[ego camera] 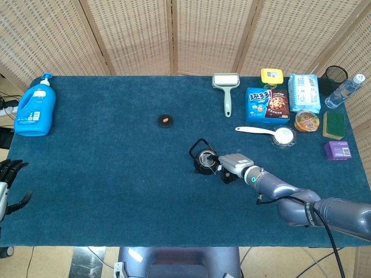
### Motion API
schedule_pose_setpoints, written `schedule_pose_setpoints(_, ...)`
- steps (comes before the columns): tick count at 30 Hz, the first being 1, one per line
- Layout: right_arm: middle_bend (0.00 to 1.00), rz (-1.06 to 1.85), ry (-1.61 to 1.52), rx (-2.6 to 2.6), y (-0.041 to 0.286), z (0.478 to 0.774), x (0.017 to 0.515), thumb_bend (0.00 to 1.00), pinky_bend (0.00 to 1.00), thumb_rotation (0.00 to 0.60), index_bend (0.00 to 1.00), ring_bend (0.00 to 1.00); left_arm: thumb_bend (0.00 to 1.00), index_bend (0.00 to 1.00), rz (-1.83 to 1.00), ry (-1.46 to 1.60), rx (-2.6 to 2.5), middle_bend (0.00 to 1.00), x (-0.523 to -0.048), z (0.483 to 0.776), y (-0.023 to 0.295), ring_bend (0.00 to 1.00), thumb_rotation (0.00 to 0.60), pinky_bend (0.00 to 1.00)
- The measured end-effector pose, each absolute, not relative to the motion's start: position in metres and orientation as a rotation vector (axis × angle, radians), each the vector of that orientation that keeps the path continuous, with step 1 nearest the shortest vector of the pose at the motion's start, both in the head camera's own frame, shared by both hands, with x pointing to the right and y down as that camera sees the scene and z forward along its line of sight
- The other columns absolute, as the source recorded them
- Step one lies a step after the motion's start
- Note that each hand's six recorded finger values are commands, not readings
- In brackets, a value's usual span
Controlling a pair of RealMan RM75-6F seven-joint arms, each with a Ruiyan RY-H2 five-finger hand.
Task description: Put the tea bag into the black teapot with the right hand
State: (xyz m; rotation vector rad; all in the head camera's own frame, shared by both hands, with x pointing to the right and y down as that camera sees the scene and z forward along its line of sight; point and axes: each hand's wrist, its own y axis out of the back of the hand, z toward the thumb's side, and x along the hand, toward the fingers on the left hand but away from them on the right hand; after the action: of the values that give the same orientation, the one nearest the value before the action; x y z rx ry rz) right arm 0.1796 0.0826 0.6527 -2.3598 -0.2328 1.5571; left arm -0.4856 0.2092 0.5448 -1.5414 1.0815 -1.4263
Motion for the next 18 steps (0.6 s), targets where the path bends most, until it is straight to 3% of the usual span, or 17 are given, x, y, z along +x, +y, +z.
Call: schedule_pose_setpoints(18,1.00,1.636,-0.202,-2.345,0.086,0.677,0.185,0.81,1.00,0.600,0.02,1.00,0.32,0.19,-1.436,1.080,-1.538,0.18,-0.488,0.545,0.211,0.11,0.600,0.15)
